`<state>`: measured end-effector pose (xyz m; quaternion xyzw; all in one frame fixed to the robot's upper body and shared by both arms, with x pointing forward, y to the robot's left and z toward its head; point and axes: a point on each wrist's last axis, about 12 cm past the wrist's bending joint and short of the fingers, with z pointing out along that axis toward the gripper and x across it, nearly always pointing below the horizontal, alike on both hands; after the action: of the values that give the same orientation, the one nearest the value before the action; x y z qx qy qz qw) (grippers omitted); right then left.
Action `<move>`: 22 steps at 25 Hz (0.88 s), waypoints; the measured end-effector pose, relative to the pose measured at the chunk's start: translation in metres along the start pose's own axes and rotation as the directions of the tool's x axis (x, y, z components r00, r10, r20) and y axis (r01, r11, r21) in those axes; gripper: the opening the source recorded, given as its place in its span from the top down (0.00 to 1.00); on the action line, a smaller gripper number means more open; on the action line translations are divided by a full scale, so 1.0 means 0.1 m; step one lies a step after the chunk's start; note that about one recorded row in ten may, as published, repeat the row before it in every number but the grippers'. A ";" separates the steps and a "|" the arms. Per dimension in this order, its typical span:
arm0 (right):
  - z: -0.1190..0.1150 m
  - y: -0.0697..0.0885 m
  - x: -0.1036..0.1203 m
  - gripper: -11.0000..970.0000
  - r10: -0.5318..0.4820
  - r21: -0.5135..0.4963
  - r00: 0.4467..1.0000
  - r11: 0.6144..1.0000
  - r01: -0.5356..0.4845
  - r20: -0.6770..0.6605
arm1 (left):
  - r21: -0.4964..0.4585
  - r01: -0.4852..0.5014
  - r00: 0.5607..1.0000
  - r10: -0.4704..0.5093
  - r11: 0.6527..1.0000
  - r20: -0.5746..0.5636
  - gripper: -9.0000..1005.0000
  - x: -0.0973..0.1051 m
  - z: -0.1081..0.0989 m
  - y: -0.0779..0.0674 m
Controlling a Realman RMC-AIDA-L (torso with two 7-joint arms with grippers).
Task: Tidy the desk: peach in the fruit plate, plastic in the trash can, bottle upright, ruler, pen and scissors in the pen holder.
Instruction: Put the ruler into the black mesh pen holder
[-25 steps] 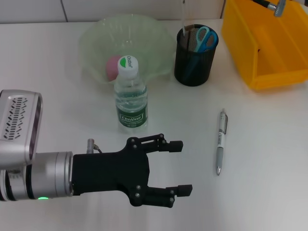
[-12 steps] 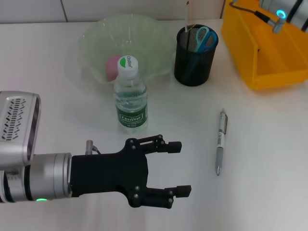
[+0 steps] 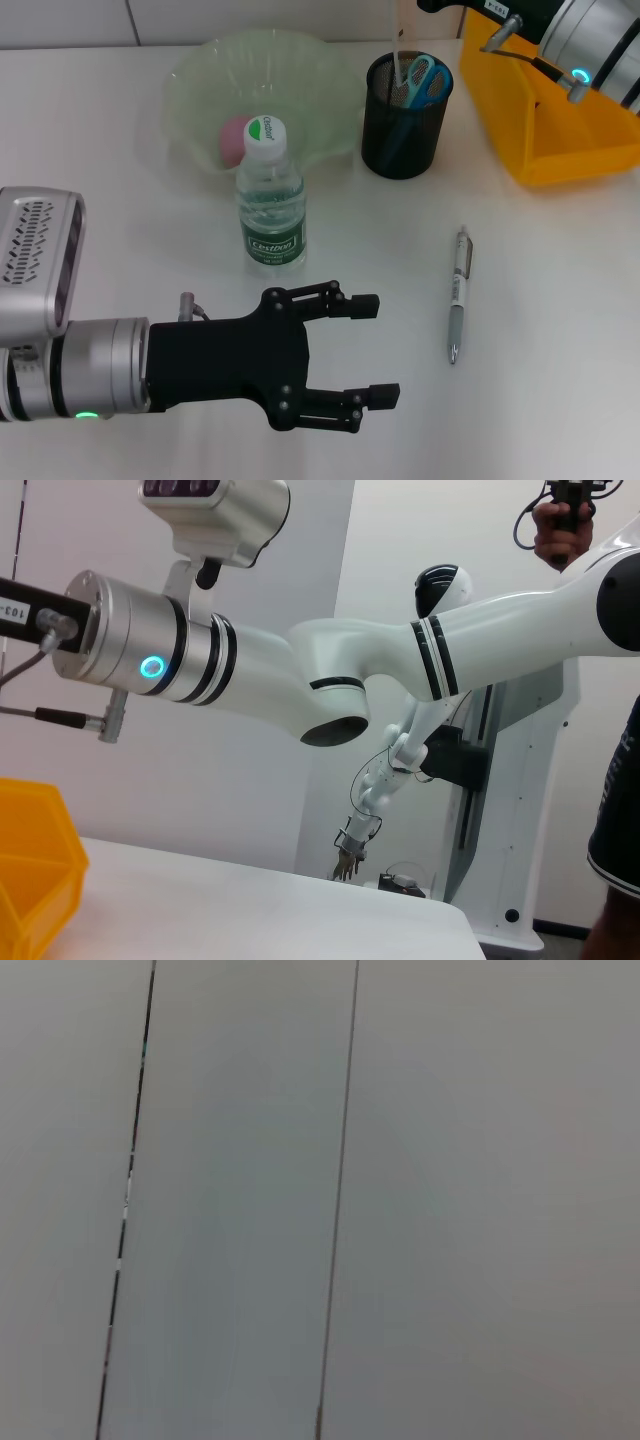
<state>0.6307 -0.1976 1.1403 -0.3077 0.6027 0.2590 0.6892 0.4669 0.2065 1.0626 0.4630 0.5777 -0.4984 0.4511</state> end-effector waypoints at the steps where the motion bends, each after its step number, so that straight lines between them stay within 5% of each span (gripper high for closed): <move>1: 0.00 0.00 0.01 0.59 0.001 0.007 1.000 1.000 -0.001 0.002 | 0.001 0.004 1.000 -0.004 1.000 0.000 0.16 0.00 0.00 0.00; 22: 0.04 0.07 0.23 0.58 0.072 0.053 0.997 0.996 -0.071 -0.010 | 0.005 0.002 1.000 -0.002 1.000 0.002 0.16 0.00 0.01 0.00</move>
<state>0.6311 -0.1902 1.1170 -0.2691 0.6242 0.2656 0.6837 0.4667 0.2058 1.0630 0.4629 0.5765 -0.5008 0.4500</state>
